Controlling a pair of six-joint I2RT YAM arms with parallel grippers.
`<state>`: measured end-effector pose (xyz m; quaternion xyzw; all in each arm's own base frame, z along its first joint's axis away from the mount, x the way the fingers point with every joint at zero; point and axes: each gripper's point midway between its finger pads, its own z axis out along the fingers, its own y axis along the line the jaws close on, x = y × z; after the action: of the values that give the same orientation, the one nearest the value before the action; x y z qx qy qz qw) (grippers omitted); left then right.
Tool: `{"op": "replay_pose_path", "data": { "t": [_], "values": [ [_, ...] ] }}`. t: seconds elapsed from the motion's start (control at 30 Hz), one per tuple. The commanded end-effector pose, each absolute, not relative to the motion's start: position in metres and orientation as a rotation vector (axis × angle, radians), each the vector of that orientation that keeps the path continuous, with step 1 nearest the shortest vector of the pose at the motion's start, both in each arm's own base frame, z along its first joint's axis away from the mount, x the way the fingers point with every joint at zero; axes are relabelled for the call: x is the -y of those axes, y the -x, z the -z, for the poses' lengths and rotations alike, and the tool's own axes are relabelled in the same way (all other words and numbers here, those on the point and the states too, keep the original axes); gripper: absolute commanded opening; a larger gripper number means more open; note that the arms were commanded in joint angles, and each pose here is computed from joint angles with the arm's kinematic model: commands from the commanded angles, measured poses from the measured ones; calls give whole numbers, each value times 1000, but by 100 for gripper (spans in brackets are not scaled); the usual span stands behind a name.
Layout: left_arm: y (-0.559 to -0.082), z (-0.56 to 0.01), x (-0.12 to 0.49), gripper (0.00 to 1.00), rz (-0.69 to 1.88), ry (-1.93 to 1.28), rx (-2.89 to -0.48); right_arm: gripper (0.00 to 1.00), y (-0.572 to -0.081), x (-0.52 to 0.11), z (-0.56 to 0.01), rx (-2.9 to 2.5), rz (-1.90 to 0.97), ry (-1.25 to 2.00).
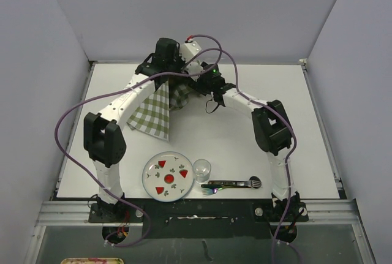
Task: Set the dinner table for one person
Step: Flatten out the napkin at the center of the board.
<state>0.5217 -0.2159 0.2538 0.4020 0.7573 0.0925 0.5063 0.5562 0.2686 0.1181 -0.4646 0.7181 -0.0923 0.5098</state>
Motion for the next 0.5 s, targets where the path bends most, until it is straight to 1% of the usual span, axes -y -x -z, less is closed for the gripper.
{"op": "replay_pose_path", "data": {
  "t": [0.0,0.03,0.07,0.17,0.2,0.27,0.47],
  "values": [
    [-500,-312,217,0,-172,-931,-1723,59,-581,-254,-157,-1692,240,967],
    [-500,-313,217,0,-173,-930,-1722,54,-581,-253,-159,-1689,241,962],
    [-500,-313,217,0,-175,-932,-1722,47,-582,-253,-160,-1687,245,960],
    [-499,-316,216,0,-174,-930,-1717,17,-585,-249,-161,-1690,257,942],
    [-499,-316,216,0,-176,-934,-1715,9,-586,-247,-161,-1690,268,932],
    [-498,-315,215,0,-182,-940,-1713,7,-586,-247,-163,-1690,274,927],
    [-501,-312,216,0,-195,-954,-1707,9,-578,-247,-179,-1678,256,923]
  ]
}}
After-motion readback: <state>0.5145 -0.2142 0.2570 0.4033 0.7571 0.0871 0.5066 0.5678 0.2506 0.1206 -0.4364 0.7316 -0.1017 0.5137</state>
